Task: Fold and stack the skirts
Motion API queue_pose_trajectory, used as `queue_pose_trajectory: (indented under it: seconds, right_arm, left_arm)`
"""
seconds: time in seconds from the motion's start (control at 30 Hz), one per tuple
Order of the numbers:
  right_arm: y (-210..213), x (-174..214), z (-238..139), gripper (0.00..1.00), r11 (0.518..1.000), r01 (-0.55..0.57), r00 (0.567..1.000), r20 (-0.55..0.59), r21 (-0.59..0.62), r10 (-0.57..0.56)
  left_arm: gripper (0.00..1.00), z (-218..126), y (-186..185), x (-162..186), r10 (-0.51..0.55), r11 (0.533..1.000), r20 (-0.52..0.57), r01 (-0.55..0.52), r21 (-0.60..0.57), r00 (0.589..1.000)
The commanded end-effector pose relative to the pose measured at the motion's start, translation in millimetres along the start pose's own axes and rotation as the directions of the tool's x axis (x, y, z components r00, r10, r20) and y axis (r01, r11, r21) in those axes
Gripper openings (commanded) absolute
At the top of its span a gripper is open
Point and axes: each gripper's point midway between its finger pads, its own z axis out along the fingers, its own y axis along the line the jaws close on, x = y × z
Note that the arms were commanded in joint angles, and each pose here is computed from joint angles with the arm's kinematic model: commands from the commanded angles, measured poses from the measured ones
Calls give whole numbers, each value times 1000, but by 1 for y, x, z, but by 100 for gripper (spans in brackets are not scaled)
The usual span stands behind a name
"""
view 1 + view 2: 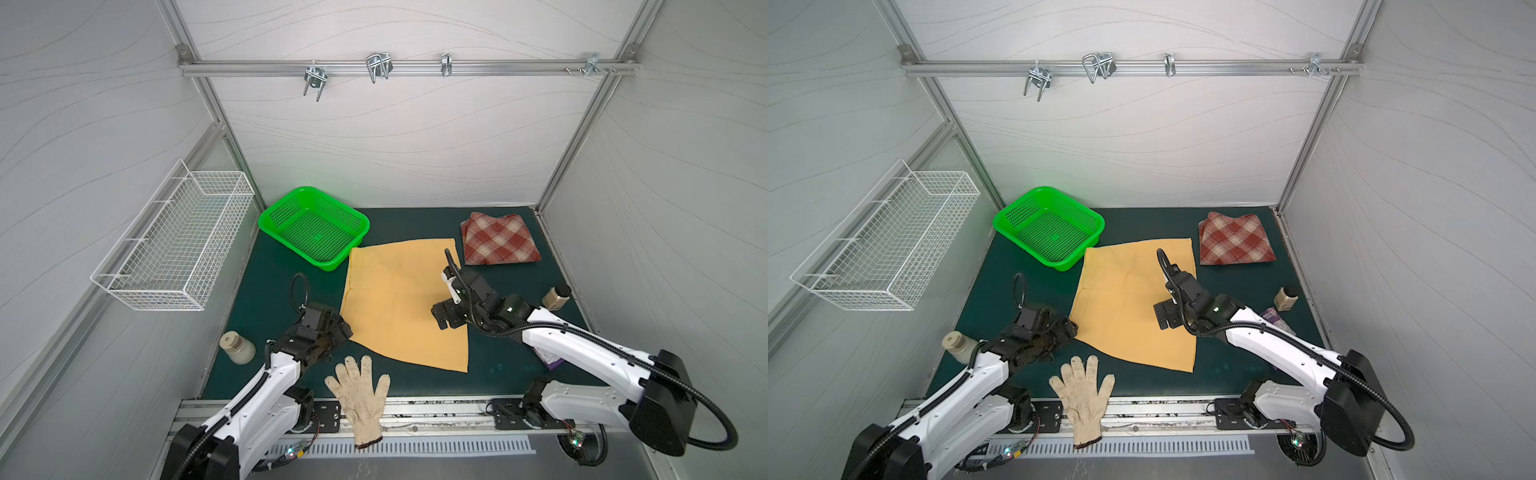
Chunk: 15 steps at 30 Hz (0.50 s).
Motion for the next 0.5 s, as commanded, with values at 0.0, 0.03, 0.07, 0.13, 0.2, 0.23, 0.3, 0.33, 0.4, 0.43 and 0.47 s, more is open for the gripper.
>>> queue_pose_trajectory:
  seconds: [0.0, 0.03, 0.07, 0.13, 0.2, 0.23, 0.3, 0.33, 0.4, 0.43, 0.47]
  right_arm:
    - [1, 2, -3, 99, 1000, -23, 999, 22, 2, 23]
    - [2, 2, -4, 99, 1000, -23, 999, 22, 0, 23]
    - [3, 4, -4, 99, 1000, -22, 1000, 18, -1, 22]
    - [6, 5, -4, 99, 1000, -20, 1000, 15, -7, 20]
    - [8, 7, -4, 99, 1000, -12, 1000, 14, -9, 13]
    - [9, 8, -4, 99, 1000, -9, 1000, 11, -7, 9]
    - [10, 9, -3, 99, 1000, -8, 1000, 6, -8, 8]
    - [10, 10, -2, 99, 1000, -8, 1000, 3, -6, 8]
    - [10, 11, -1, 99, 1000, -7, 1000, 0, -7, 7]
    - [10, 12, 0, 99, 1000, -7, 1000, -4, -7, 7]
    - [10, 13, 0, 99, 1000, -6, 1000, -8, -6, 6]
  left_arm:
    - [85, 7, -11, -4, 7, 999, -13, -7, 43, 1000]
    - [84, 8, -12, -4, 7, 999, -18, -6, 40, 1000]
    - [82, 9, -12, -4, 6, 999, -23, -5, 40, 1000]
    - [78, 10, -12, -5, 10, 999, -26, -10, 31, 1000]
    - [73, 12, -11, -5, 15, 1000, -32, -15, 21, 999]
    - [70, 13, -10, -4, 16, 1000, -34, -15, 15, 999]
    - [63, 15, -8, -2, 13, 1000, -45, -12, 8, 999]
    - [62, 16, -7, -1, 12, 1000, -49, -12, 6, 999]
    - [55, 17, -5, 0, 11, 1000, -49, -11, 1, 999]
    - [53, 18, -3, 1, 10, 1000, -49, -10, -2, 999]
    - [52, 19, -2, 1, 7, 1000, -50, -7, -4, 999]
